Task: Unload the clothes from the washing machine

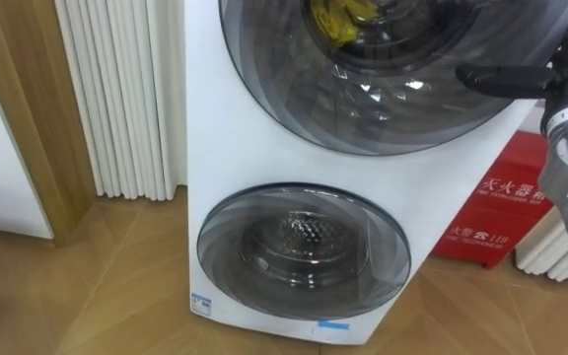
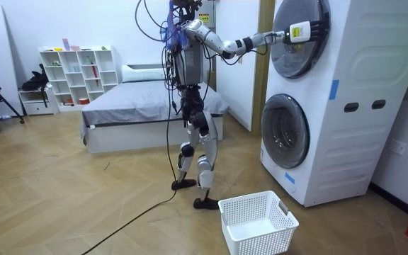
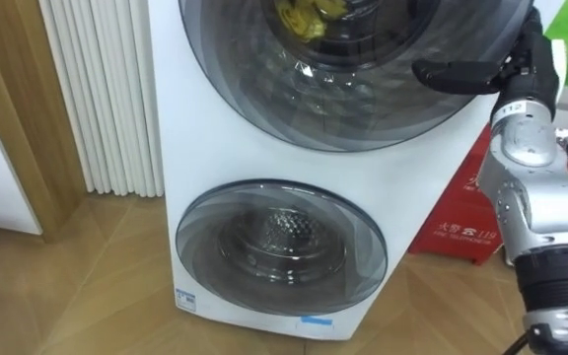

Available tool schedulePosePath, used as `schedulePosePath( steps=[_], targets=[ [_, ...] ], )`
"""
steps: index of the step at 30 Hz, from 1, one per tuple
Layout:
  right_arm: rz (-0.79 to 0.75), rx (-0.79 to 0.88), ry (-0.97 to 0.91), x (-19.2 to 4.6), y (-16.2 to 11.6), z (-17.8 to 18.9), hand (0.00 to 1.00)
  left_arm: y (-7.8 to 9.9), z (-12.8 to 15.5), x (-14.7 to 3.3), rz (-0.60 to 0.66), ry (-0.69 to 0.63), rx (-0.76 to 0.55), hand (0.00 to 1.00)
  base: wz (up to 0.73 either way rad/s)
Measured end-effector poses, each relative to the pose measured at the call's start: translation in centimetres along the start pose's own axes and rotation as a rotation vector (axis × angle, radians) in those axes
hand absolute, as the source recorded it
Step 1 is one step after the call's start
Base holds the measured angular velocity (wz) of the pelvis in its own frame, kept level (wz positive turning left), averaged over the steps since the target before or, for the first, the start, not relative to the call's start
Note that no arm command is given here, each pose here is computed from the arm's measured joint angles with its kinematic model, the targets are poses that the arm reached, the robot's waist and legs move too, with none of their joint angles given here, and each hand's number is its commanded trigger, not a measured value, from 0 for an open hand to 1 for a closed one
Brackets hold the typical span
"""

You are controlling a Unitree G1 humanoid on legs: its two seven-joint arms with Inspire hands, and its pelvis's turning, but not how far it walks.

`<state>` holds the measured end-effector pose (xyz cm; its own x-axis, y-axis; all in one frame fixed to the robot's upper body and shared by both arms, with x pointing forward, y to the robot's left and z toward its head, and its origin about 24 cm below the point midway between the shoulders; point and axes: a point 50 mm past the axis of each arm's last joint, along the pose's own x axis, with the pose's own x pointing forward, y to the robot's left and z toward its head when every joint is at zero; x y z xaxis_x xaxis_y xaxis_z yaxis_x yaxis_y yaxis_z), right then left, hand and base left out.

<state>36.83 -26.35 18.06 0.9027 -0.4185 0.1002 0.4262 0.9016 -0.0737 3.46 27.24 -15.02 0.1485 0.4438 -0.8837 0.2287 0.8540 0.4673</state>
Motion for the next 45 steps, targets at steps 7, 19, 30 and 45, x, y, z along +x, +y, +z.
schedulePosePath(
  steps=[7, 19, 30, 45],
  targets=[
    [0.030, -0.027, -0.020, -0.4, 1.0, 0.5, 0.00, 0.0, -0.1, 0.0, 0.007, 0.004, -0.001, 0.00, -0.14],
    [0.113, 0.016, -0.227, -7.0, 2.1, 1.9, 0.00, -0.1, -0.1, 0.1, 0.020, -0.017, -0.012, 0.00, -0.08],
    [0.226, 0.006, -0.426, -10.1, 2.6, 5.1, 0.00, -1.0, -2.2, 0.0, 0.025, 0.019, -0.012, 0.00, 0.03],
    [0.444, 0.048, -0.631, -14.3, 1.6, 6.2, 0.00, -1.5, -2.3, -0.1, 0.017, -0.020, -0.036, 0.00, 0.00]
  ],
)
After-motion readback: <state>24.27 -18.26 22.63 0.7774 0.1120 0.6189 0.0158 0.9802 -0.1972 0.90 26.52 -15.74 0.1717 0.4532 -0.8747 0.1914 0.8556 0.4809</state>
